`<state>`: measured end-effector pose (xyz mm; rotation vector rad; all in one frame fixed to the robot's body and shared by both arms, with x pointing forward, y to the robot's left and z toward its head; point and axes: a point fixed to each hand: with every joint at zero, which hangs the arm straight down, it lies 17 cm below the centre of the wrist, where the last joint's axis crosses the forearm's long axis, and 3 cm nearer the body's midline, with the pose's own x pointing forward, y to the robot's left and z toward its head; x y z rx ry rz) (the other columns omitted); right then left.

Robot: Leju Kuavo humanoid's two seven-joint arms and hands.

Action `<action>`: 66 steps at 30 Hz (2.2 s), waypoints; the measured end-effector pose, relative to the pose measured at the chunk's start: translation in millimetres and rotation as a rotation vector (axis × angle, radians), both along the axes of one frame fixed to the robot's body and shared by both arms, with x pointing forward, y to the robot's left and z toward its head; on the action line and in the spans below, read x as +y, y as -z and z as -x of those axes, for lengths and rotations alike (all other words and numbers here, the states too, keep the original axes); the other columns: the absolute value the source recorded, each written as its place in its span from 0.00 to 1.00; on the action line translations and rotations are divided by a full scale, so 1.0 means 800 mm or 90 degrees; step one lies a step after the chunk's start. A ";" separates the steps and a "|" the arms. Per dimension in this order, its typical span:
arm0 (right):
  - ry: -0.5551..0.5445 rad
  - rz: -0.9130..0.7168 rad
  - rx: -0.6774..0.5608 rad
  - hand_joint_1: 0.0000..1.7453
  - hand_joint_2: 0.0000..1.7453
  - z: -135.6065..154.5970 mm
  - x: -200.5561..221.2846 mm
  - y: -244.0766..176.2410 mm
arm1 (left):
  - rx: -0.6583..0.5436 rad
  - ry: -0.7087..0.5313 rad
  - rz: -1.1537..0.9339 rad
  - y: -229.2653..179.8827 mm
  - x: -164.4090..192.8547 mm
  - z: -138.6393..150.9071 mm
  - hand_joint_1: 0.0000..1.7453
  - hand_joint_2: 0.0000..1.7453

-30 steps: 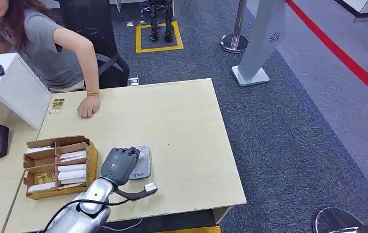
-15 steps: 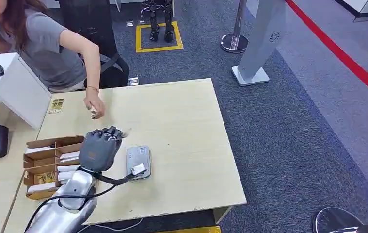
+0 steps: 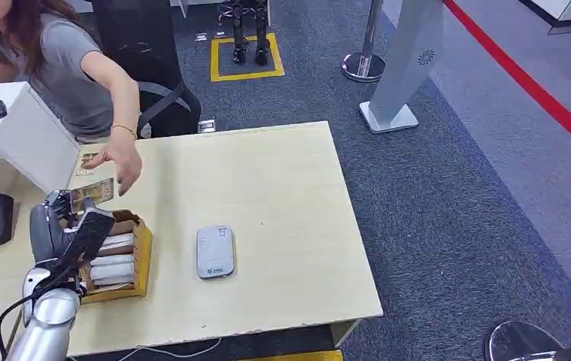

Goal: Pass the card to the sensor for recognition and then transmit it.

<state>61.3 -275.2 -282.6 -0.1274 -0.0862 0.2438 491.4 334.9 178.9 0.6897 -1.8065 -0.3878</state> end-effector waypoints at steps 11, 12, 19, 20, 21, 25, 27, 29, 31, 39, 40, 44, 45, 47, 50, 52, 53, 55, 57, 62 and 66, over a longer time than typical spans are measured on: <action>0.000 0.001 0.000 0.00 0.00 0.000 0.000 0.000 | 0.005 -0.025 0.019 0.004 0.019 0.001 1.00 1.00; 0.000 0.001 -0.001 0.00 0.00 -0.001 0.000 0.000 | 0.005 -0.025 0.019 0.004 0.019 0.001 1.00 1.00; 0.002 0.002 -0.006 0.00 0.00 -0.003 -0.001 0.000 | 0.010 -0.018 0.028 0.006 0.014 0.000 1.00 1.00; 0.002 0.002 -0.007 0.00 0.00 -0.003 -0.001 0.000 | 0.010 -0.017 0.029 0.006 0.013 0.000 1.00 1.00; 0.002 0.001 -0.007 0.00 0.00 -0.003 -0.001 0.000 | 0.011 -0.016 0.029 0.007 0.013 0.000 1.00 1.00; 0.003 0.001 -0.007 0.00 0.00 -0.003 -0.001 0.000 | 0.012 -0.016 0.035 0.007 0.013 0.000 0.00 1.00; 0.003 0.001 -0.007 0.00 0.00 -0.003 -0.001 0.000 | 0.012 -0.016 0.037 0.008 0.013 0.000 0.00 1.00; 0.004 0.001 -0.007 0.00 0.00 -0.003 -0.001 0.000 | 0.015 -0.015 0.039 0.011 0.011 0.002 0.00 1.00; 0.006 0.001 -0.007 0.00 0.00 -0.003 0.000 0.000 | 0.014 -0.012 0.030 0.012 0.007 0.005 0.00 1.00; 0.009 0.000 -0.007 0.00 0.00 -0.002 0.000 0.000 | -0.020 0.011 -0.001 -0.010 -0.017 0.024 0.00 1.00; 0.010 0.000 -0.006 0.00 0.00 -0.002 0.000 0.000 | -0.026 0.016 -0.002 -0.013 -0.022 0.027 0.00 1.00; 0.013 -0.001 -0.007 0.00 0.00 -0.002 0.000 0.000 | -0.046 0.025 -0.022 -0.025 -0.034 0.037 0.00 1.00; 0.014 -0.001 -0.007 0.00 0.00 -0.002 0.000 0.000 | -0.053 0.025 -0.035 -0.029 -0.037 0.041 0.00 1.00; 0.015 -0.001 -0.007 0.00 0.00 -0.002 0.000 0.000 | -0.065 0.027 -0.073 -0.035 -0.047 0.047 0.00 1.00; 0.017 -0.002 -0.008 0.00 0.00 -0.002 0.000 0.000 | -0.079 0.032 -0.141 -0.045 -0.062 0.055 0.00 1.00; 0.020 -0.002 -0.007 0.00 0.00 -0.002 0.000 0.000 | -0.076 0.044 -0.205 -0.051 -0.073 0.058 0.00 1.00; 0.021 -0.003 -0.007 0.00 0.00 -0.002 0.001 0.000 | -0.073 0.053 -0.226 -0.052 -0.077 0.060 0.00 1.00; 0.024 -0.006 -0.006 0.00 0.00 -0.001 0.001 0.000 | -0.060 0.085 -0.283 -0.051 -0.089 0.063 0.00 1.00; 0.026 -0.008 -0.005 0.00 0.00 0.000 0.002 0.000 | -0.053 0.108 -0.324 -0.049 -0.097 0.067 0.00 1.00; 0.033 -0.009 -0.005 0.00 0.00 0.000 0.003 0.000 | -0.042 0.137 -0.398 -0.040 -0.105 0.077 0.00 1.00; 0.040 -0.009 -0.003 0.00 0.00 0.002 0.003 0.000 | -0.015 0.149 -0.436 -0.015 -0.102 0.089 0.00 1.00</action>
